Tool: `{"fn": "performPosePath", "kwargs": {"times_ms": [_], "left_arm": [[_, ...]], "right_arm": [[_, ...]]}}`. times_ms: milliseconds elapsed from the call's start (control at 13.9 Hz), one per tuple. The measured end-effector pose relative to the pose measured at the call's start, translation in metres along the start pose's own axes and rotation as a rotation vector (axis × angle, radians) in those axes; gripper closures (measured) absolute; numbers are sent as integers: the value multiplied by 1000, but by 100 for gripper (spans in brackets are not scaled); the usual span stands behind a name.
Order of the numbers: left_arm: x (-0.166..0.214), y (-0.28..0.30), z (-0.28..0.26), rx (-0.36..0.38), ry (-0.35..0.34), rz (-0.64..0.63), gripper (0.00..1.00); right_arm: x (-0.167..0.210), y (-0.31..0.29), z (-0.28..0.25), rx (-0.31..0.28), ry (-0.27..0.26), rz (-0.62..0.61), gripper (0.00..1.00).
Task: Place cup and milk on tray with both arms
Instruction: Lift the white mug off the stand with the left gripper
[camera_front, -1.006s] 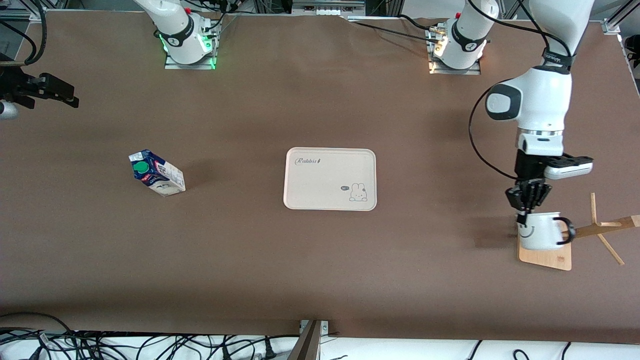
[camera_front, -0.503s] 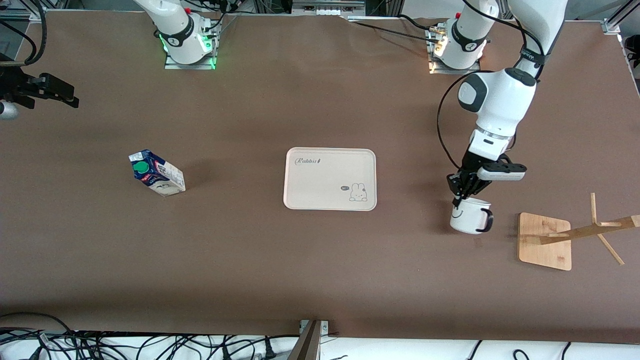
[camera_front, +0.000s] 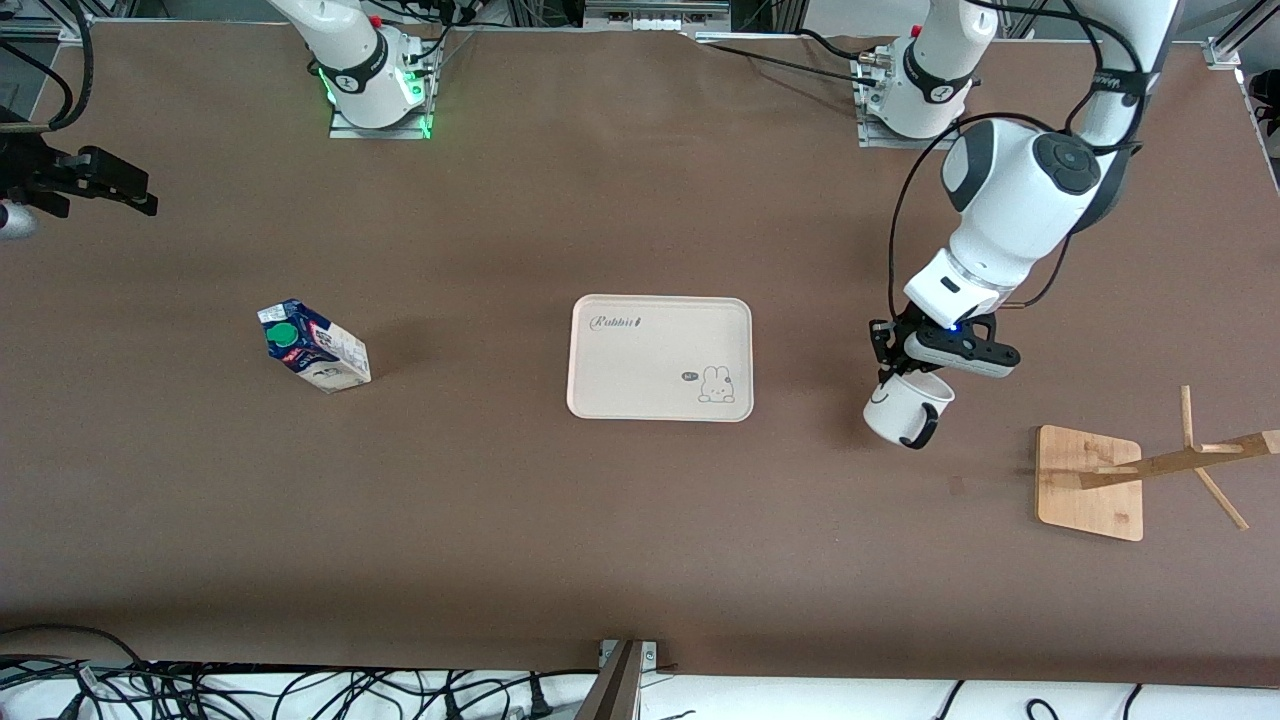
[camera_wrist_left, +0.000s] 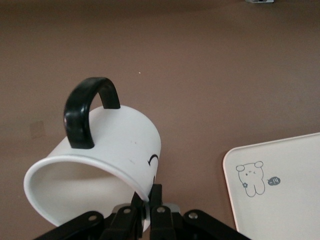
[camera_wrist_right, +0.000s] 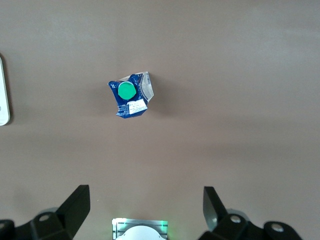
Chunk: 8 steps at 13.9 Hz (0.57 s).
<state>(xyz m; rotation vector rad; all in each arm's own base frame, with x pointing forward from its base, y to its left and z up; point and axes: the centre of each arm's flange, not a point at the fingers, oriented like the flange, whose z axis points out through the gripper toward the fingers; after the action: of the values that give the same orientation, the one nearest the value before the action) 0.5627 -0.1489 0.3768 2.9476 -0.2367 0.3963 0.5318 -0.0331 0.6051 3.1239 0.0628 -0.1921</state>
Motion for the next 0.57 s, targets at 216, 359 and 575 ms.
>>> {"fn": "performPosePath", "kwargs": {"times_ms": [216, 359, 575], "left_arm": [[15, 8, -27, 8, -84, 32, 92], [19, 12, -36, 4, -135, 39, 92], [16, 23, -36, -2, -243, 58, 92]], "right_arm": [[0, 0, 0, 0, 0, 0, 0], [0, 0, 0, 0, 0, 0, 0], [0, 0, 0, 0, 0, 0, 0]]}}
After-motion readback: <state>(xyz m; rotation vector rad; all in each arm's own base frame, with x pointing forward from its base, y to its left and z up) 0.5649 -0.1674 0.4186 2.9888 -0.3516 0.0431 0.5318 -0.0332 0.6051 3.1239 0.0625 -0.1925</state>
